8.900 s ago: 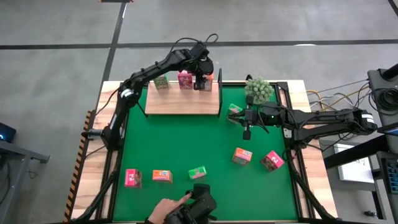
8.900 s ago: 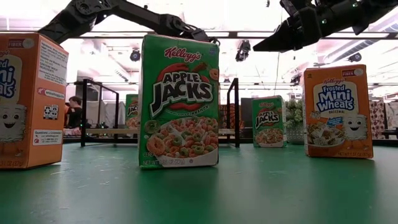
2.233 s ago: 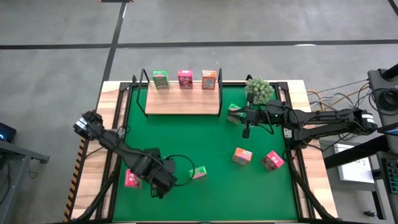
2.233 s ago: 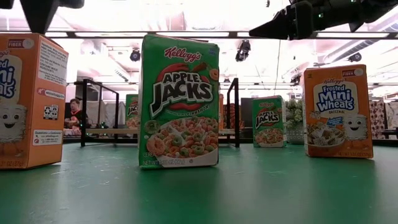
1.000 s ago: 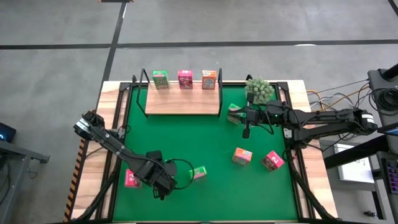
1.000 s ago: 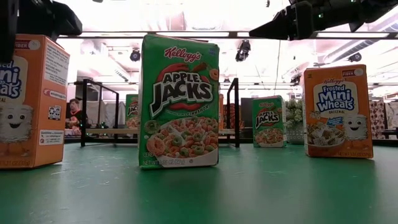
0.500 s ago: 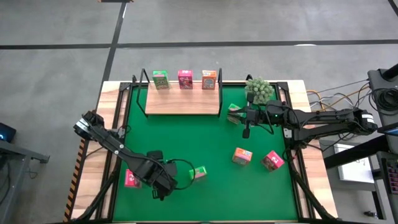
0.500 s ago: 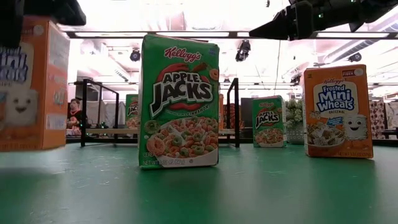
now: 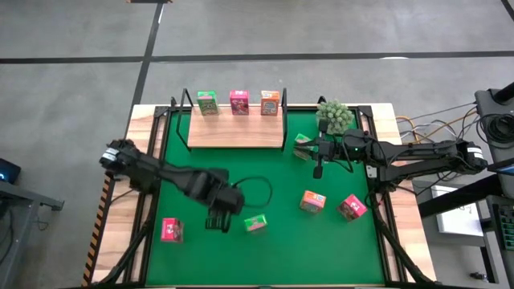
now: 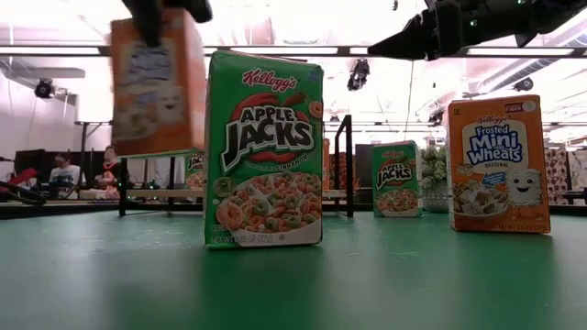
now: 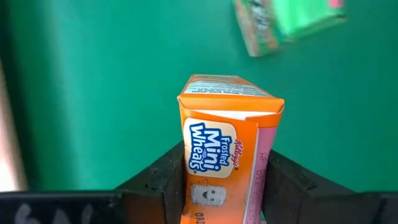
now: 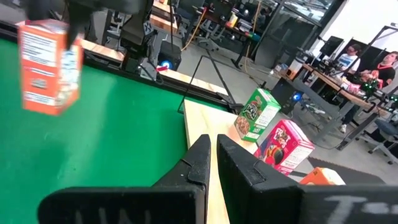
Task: Stack cereal on shelf
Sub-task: Put the left orange cereal box aligned with the other orange cereal box on the shelf
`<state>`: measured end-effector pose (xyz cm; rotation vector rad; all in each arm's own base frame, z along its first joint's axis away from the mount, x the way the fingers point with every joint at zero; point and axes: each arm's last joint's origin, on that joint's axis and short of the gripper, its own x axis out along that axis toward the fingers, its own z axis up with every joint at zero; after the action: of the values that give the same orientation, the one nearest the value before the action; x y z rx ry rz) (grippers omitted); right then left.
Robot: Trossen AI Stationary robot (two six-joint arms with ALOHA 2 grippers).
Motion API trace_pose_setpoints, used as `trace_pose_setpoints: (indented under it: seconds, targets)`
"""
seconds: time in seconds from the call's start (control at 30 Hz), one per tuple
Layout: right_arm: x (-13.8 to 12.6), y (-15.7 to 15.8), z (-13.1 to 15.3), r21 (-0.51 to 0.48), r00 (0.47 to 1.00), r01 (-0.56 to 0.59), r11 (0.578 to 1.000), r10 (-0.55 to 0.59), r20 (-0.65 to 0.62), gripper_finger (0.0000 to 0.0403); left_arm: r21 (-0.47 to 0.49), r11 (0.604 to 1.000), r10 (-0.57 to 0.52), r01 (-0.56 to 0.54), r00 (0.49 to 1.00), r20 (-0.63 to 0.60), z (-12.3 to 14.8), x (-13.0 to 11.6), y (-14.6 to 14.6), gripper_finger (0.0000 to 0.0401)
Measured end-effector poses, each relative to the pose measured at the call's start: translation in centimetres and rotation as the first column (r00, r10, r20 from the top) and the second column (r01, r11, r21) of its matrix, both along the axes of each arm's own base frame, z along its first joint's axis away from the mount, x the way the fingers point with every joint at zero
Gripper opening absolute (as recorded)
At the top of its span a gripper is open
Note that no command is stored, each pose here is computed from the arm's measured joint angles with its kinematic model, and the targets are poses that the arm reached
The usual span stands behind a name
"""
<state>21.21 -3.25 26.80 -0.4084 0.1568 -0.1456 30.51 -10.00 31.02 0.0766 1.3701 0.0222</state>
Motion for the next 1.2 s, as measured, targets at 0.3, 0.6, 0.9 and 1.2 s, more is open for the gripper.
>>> trace_pose_setpoints:
  seconds: [0.3, 0.6, 0.9, 1.2]
  targets:
    - [0.0, 0.0, -0.1, 0.004, 1.0, 0.0, 1.0, 0.0, -0.009, 0.0018, 0.079, 0.991, -0.112, 0.112, 0.994, 0.005, 1.3, 1.8, 8.9, 0.0143]
    - [0.0, 0.0, -0.1, 0.007, 1.0, 0.001, 1.0, -0.001, -0.013, 0.0018, 0.218, 0.975, -0.044, -0.043, 0.925, 0.378, 4.5, 4.0, 19.7, 0.0143]
    - [0.0, 0.0, -0.1, -0.026, 1.0, -0.003, 1.0, 0.002, -0.019, 0.0018, 0.177, 0.957, 0.109, -0.232, 0.846, 0.522, 4.3, 3.0, 27.8, 0.0143]
    - [0.0, 0.0, -0.1, -0.049, 1.0, -0.006, 0.999, 0.005, -0.023, 0.0018, 0.103, 0.976, 0.135, -0.194, 0.9, 0.414, 0.4, 4.3, 29.4, 0.0143]
